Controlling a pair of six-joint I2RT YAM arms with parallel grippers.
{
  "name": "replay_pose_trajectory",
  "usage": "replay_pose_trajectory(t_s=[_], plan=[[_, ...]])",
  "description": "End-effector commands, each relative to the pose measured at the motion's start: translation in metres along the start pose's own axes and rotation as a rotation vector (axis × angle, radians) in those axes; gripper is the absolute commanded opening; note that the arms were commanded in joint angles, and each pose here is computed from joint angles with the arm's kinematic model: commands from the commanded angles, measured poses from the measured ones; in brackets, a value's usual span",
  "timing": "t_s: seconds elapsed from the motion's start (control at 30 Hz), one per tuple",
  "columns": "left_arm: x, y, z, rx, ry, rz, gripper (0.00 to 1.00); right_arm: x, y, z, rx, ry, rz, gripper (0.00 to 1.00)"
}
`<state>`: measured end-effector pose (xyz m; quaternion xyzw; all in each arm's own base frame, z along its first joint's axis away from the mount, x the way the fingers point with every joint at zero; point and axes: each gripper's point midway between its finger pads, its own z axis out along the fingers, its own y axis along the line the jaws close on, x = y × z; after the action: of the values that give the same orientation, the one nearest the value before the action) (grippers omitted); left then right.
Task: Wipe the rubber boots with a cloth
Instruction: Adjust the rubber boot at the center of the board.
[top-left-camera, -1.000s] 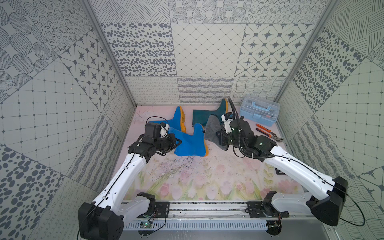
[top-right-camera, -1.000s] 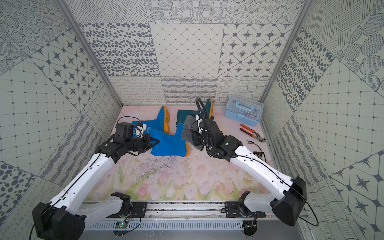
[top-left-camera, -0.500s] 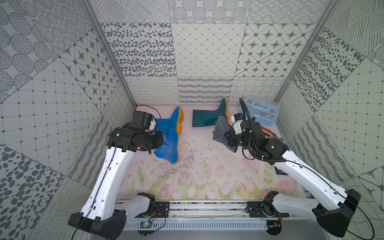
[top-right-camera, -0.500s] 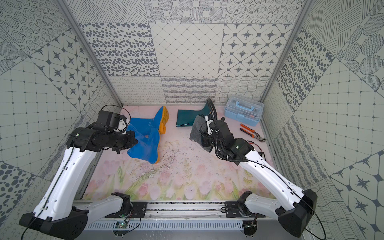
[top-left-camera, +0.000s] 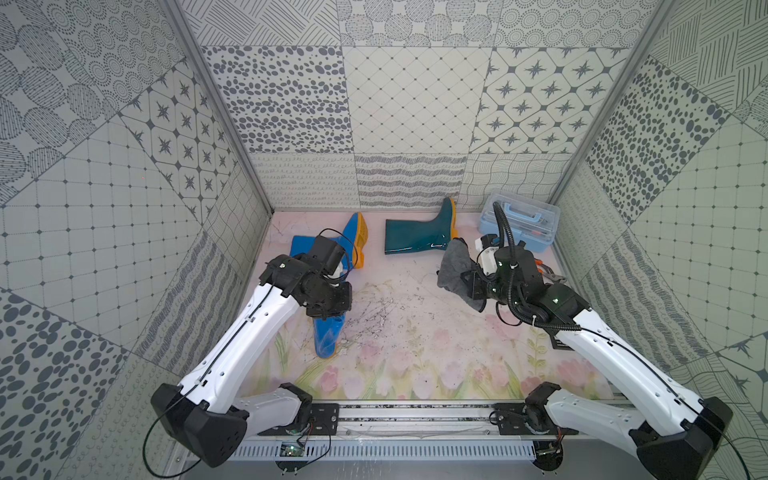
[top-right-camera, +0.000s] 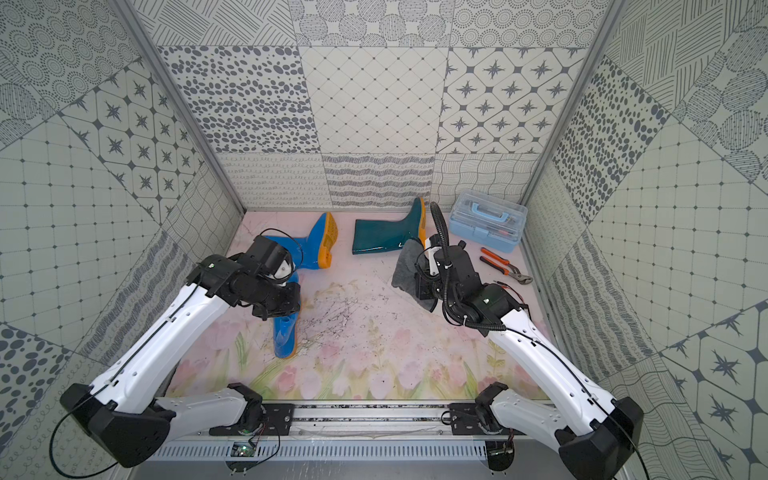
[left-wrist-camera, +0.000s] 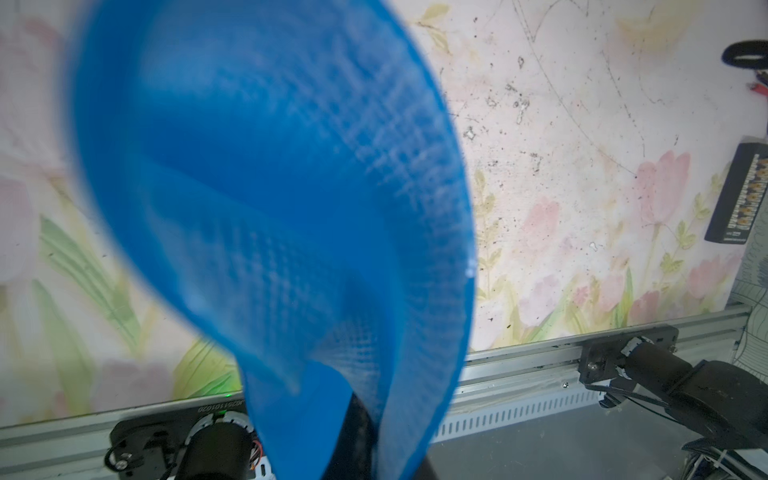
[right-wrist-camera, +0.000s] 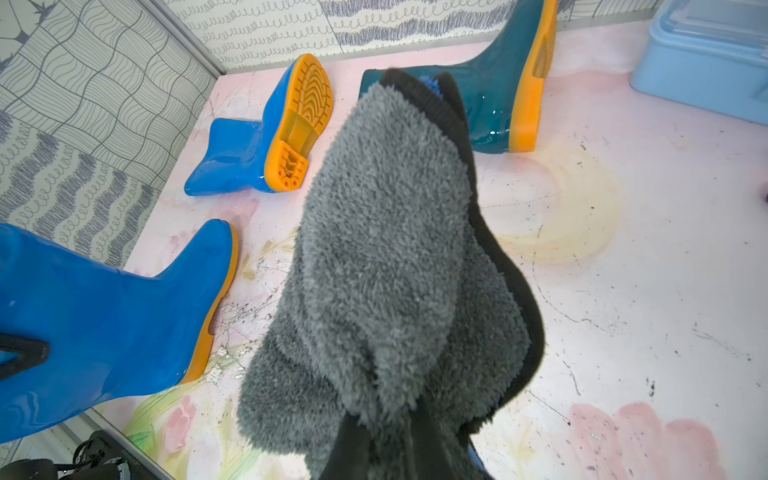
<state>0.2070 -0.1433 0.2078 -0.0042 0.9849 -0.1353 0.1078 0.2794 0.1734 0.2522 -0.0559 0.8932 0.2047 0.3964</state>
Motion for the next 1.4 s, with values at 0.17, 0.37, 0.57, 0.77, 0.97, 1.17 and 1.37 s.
replay_pose_trajectory(t_s=[0.17,0.37,0.57,0.77,0.97,1.17,1.37], plan=[[-0.023,-0.103,0.058,0.178,-0.036,0.013,0.00,0.004,-0.035,-0.017,0.032,-0.020,0.069,0.00],[-0.033,-0.150,0.108,0.227,0.017,0.044,0.00,0.012,-0.054,-0.022,0.072,-0.014,0.091,0.00],[-0.042,-0.185,0.155,0.260,0.054,0.046,0.00,0.023,-0.065,-0.025,0.110,0.002,0.092,0.00],[-0.042,-0.213,0.193,0.257,0.097,0.074,0.00,0.029,-0.077,-0.028,0.162,0.010,0.085,0.00],[-0.031,-0.232,0.215,0.247,0.130,0.110,0.00,0.031,-0.091,-0.034,0.236,0.000,0.072,0.00],[-0.018,-0.231,0.223,0.220,0.151,0.135,0.00,0.039,-0.090,-0.027,0.217,0.024,0.083,0.00],[-0.009,-0.223,0.222,0.194,0.162,0.156,0.00,0.043,-0.084,-0.014,0.170,0.043,0.115,0.00]])
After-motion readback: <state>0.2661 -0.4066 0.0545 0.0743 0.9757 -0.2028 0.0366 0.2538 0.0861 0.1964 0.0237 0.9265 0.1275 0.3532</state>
